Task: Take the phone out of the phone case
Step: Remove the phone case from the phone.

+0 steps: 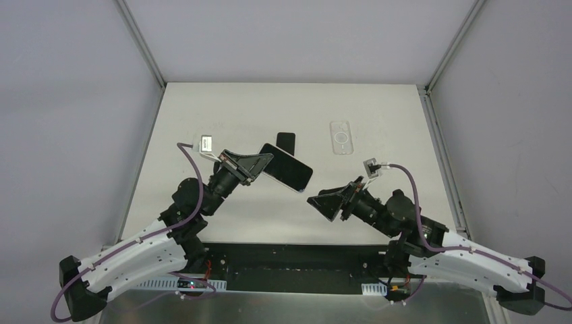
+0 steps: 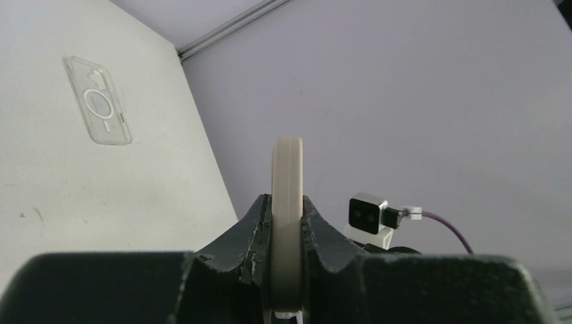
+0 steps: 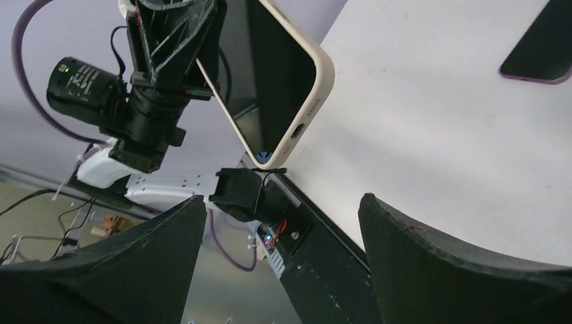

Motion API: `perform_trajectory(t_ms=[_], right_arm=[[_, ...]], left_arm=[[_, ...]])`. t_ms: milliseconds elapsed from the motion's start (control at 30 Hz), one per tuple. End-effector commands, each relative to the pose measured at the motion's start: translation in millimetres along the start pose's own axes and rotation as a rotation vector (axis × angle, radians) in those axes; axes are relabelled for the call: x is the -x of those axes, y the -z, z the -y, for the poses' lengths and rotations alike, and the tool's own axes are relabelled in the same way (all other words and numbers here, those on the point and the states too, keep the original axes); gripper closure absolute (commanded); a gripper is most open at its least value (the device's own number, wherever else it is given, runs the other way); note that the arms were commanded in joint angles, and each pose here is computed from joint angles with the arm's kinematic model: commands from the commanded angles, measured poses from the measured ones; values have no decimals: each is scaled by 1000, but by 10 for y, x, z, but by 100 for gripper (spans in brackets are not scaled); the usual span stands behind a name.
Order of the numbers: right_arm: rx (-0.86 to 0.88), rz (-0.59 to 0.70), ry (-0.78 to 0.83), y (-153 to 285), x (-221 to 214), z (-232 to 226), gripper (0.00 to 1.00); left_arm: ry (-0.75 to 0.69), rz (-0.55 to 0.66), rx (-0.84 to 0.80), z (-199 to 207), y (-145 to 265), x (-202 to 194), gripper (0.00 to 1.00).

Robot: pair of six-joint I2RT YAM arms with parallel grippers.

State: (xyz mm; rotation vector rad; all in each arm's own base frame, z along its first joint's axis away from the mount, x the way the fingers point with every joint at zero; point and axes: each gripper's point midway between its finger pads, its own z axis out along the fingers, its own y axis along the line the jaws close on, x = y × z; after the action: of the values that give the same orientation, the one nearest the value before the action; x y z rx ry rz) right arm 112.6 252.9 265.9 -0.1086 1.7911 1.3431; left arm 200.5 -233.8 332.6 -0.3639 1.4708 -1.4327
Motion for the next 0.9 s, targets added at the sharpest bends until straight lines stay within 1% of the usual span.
perform_trajectory(t_ms=[0,233,400,467,600,767,867], right_arm=[[211,-13,-73,-11,139,-558,16],[262,-6,-138,-139,166,-677,24],[318,28,-201,-231,263,-786,31],[368,18,-234,-246,278,-878,36],[402,21,-291,-331,308,-938,48],[399,16,-292,-381,312,-951,59],[390,23,-284,-392,309,-920,63]], left_arm=[[188,100,-119,442,58,335,100],[236,117,-134,469,114,386,100],[243,123,-150,515,135,419,100],[242,135,-153,523,145,448,100],[246,146,-152,516,149,467,100],[250,154,-159,545,156,494,100],[254,156,-166,573,159,509,100]])
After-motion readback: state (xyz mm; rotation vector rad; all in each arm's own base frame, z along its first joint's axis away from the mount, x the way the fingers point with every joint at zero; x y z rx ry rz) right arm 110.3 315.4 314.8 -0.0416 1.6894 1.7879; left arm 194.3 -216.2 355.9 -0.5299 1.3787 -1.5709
